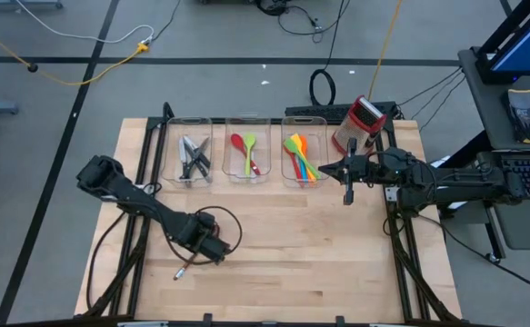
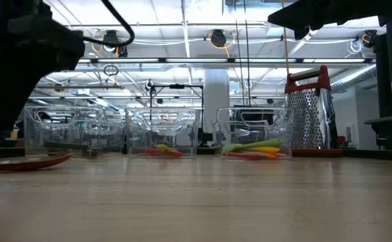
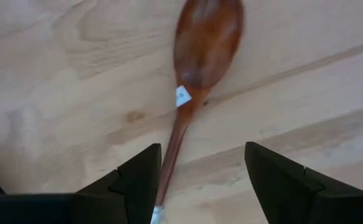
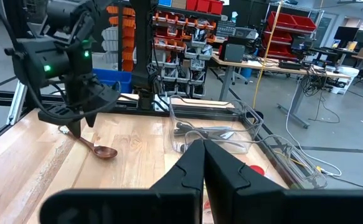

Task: Pick & Place Kitchen Items
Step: Put the brown wooden serving spoon into the middle transparent bin

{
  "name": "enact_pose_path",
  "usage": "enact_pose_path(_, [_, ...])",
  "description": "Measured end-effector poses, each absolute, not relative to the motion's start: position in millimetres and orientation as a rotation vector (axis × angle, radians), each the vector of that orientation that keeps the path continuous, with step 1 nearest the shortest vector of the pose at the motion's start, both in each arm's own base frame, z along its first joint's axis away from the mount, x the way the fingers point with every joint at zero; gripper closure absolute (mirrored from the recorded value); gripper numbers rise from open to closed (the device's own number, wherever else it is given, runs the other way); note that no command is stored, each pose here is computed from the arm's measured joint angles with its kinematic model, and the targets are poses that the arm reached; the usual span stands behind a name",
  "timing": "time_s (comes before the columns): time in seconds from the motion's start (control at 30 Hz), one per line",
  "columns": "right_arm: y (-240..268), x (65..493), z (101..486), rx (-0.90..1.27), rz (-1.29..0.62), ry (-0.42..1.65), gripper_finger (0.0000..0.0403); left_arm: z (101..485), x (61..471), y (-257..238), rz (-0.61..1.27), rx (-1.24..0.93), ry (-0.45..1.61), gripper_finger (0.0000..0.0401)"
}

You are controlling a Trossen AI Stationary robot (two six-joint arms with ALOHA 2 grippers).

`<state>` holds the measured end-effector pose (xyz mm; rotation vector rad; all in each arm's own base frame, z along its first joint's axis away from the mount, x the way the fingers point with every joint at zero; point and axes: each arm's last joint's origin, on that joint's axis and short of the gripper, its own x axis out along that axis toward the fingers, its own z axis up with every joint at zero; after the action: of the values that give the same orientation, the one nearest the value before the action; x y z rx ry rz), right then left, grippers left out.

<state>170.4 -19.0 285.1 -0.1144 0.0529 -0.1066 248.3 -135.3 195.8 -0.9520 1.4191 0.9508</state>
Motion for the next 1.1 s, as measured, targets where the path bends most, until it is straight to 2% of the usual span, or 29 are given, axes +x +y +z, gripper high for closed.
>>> enact_pose_path(0.47, [-19.0,170.4,285.1,-0.114,-0.107,0.053,0.0403,154.2,234.4,-127.7,0.947,-0.963,1.411,0.0164])
enact_pose_path(0.8, [-19.0,170.4,285.1,-0.114,-0.107,0.054,0.0403,134.0,228.8,-125.5,0.878,-1.022,1.402,0.0169])
enact_pose_path(0.93, [-19.1,170.3,285.0,-0.114,-0.111,0.054,0.0403,132.4,228.2,-125.2,0.883,-1.009,1.408,0.0204])
enact_pose_path(1.1, [-19.2,170.3,285.0,-0.114,-0.111,0.054,0.0403,131.9,227.6,-124.6,0.892,-1.000,1.404,0.0291])
